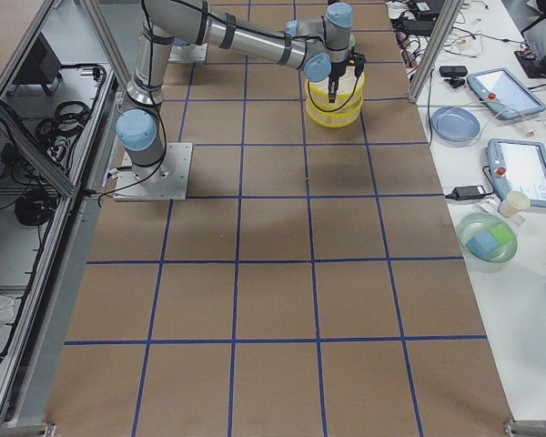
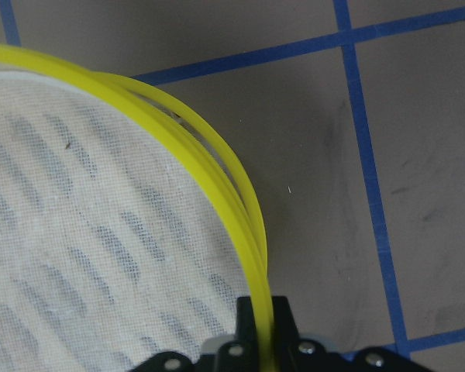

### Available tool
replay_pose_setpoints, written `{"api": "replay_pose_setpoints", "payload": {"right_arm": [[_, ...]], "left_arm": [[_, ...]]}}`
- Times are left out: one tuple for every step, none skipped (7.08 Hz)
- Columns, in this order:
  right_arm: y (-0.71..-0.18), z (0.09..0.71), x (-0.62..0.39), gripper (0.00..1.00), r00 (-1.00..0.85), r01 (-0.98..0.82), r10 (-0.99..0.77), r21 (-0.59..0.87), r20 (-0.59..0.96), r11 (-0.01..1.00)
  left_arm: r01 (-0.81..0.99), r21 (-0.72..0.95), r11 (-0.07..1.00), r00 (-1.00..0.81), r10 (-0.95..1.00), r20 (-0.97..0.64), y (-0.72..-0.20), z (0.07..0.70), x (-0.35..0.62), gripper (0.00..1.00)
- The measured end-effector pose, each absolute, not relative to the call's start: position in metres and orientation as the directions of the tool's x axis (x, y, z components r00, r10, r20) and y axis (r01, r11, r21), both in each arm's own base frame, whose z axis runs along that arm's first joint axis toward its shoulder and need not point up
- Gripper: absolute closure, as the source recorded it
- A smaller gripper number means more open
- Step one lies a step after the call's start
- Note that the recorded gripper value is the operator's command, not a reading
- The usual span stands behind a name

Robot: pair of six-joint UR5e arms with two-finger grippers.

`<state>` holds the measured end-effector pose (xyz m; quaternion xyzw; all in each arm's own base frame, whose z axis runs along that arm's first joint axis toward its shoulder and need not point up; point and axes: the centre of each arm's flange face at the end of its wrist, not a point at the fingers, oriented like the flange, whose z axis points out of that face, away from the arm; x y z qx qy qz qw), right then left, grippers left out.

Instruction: Stack buns with steamer

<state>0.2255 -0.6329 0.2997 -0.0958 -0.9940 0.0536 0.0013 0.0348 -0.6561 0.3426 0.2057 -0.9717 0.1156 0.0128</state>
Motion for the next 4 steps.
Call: {"api": "replay_pose_setpoints", "payload": {"right_arm": [[-0.6337, 0.297, 0.2255, 1.0, -0.982, 0.19, 0.191, -0.108, -0.007, 0.976], [-0.6344, 0.293, 0.2253, 1.0, -0.982, 0.191, 0.191, -0.106, -0.005, 0.976], [-0.6355, 0.2904, 0.2249, 1.0, -0.981, 0.192, 0.192, -0.108, -0.004, 0.975], [-0.6367, 0.2896, 0.2247, 1.0, -0.981, 0.192, 0.193, -0.115, -0.006, 0.975]], "left_arm": [[-0.404, -0.219, 0.888, -0.915, -0.398, 0.074, -0.6562, 0.3425, 0.0347, 1.0], [-0.408, -0.22, 0.886, -0.913, -0.401, 0.078, -0.6562, 0.3433, 0.034, 1.0], [-0.41, -0.221, 0.885, -0.912, -0.403, 0.08, -0.656, 0.3442, 0.033, 1.0], [-0.409, -0.224, 0.885, -0.912, -0.401, 0.081, -0.6558, 0.3456, 0.0319, 1.0]]}}
